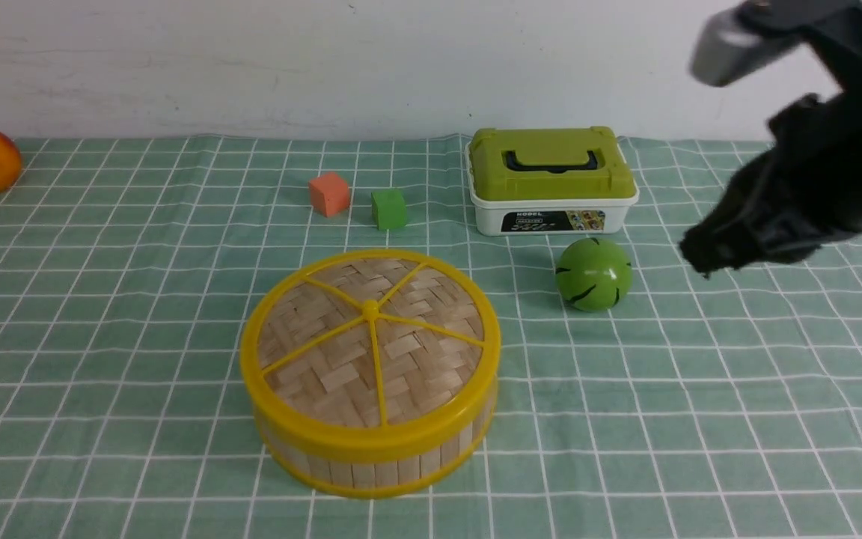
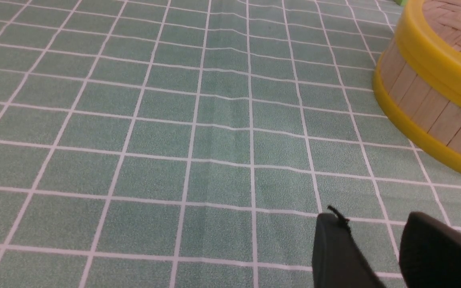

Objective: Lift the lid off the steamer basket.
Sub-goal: Use the right arm to lift the lid of the steamer

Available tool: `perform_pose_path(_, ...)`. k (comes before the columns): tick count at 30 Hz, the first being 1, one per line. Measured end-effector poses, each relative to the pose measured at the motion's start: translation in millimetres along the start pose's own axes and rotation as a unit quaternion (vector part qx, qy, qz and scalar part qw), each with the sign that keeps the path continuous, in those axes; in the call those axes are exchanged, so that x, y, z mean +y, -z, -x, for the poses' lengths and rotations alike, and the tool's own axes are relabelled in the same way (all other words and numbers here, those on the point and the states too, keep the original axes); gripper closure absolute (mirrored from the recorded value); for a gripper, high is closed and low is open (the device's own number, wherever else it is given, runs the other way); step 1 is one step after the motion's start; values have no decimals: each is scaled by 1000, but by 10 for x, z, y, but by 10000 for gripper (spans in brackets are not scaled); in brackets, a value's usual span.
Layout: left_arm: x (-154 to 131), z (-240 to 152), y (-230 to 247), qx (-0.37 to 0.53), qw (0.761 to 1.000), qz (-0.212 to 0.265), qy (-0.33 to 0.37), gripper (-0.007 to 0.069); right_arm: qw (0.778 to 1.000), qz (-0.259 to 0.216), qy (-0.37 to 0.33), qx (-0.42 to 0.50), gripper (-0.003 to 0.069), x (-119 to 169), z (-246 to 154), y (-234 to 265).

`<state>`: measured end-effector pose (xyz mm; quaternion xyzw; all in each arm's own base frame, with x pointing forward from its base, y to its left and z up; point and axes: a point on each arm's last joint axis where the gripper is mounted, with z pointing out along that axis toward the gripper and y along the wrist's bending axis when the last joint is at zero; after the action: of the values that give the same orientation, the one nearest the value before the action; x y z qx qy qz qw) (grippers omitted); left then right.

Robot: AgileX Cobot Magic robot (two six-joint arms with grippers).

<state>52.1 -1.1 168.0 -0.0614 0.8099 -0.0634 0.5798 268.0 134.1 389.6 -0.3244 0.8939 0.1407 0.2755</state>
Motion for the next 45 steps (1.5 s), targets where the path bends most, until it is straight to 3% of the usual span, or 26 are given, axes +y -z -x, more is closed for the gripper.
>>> perform_pose_path(7,0,0,0,0,1000,0,0,386,997,17,62,43,648,321,481,-573)
perform_pose_path(13,0,0,0,0,1000,0,0,386,992,42,102,58,589,621,758,-1105)
perform_pose_path(17,0,0,0,0,1000,0,0,386,992,51,100,61,434,745,895,-1495)
perform_pose_path(18,0,0,0,0,1000,0,0,386,992,51,99,60,434,754,901,-1513)
perform_pose_path(20,0,0,0,0,1000,0,0,386,995,48,75,48,330,744,959,-1717)
perform_pose_path(25,0,0,0,0,1000,0,0,386,997,39,50,33,234,708,971,-2058)
perform_pose_path(31,0,0,0,0,1000,0,0,386,998,32,36,40,280,678,925,-2291)
perform_pose_path(36,0,0,0,0,1000,0,0,386,998,22,34,48,421,645,904,-2352)
perform_pose_path(39,0,0,0,0,1000,0,0,386,998,21,29,50,566,645,905,-2342)
perform_pose_path(45,0,0,0,0,1000,0,0,386,998,20,32,50,578,655,957,-2211)
